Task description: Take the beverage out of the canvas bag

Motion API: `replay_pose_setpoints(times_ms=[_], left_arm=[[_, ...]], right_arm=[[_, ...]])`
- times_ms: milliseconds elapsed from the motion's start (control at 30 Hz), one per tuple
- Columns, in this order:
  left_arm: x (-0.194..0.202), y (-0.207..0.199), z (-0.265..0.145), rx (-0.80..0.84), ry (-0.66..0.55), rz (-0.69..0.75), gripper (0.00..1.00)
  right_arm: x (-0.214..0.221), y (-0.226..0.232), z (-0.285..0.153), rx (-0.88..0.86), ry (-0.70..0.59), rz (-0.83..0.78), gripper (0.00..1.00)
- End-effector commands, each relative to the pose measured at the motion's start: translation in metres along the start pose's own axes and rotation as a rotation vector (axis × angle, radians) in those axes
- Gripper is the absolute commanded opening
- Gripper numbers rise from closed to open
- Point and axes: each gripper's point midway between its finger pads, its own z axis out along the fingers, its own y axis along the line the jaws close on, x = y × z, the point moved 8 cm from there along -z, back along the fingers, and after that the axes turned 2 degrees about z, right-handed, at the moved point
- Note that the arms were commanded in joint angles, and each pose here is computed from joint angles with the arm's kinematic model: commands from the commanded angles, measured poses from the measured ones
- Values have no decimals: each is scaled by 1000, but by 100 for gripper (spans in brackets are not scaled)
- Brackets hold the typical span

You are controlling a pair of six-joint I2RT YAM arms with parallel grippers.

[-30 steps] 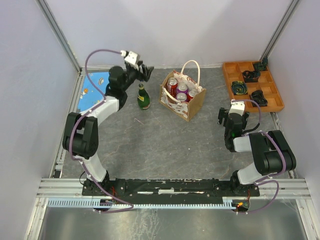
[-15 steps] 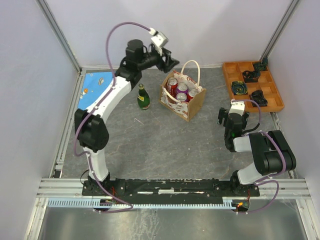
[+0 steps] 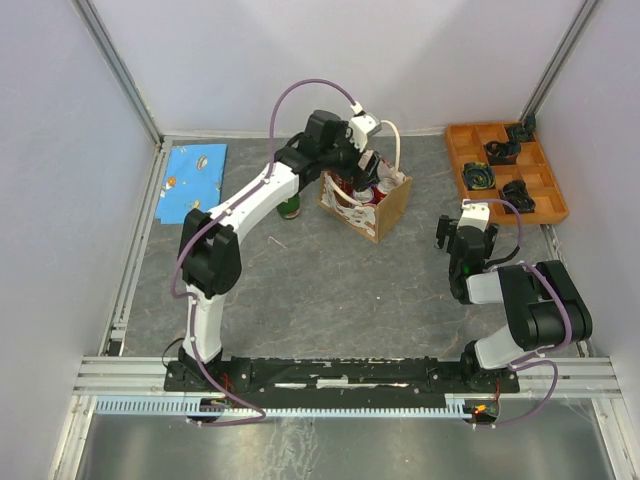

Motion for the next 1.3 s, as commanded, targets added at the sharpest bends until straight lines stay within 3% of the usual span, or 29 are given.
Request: replay_pose_setpoints(times_ms=[0,733,1267], left_arm=[[-11,-3,1,-69,19,42,99],[31,-12,30,-221,240,-91,100],[47,-40,44,-174,308,-85,94]], right_arm=[[-20,3,5,-2,-75,35,99],[-20,3,5,-2,-75,35,99],[-19,3,5,-3,-73,33,99]])
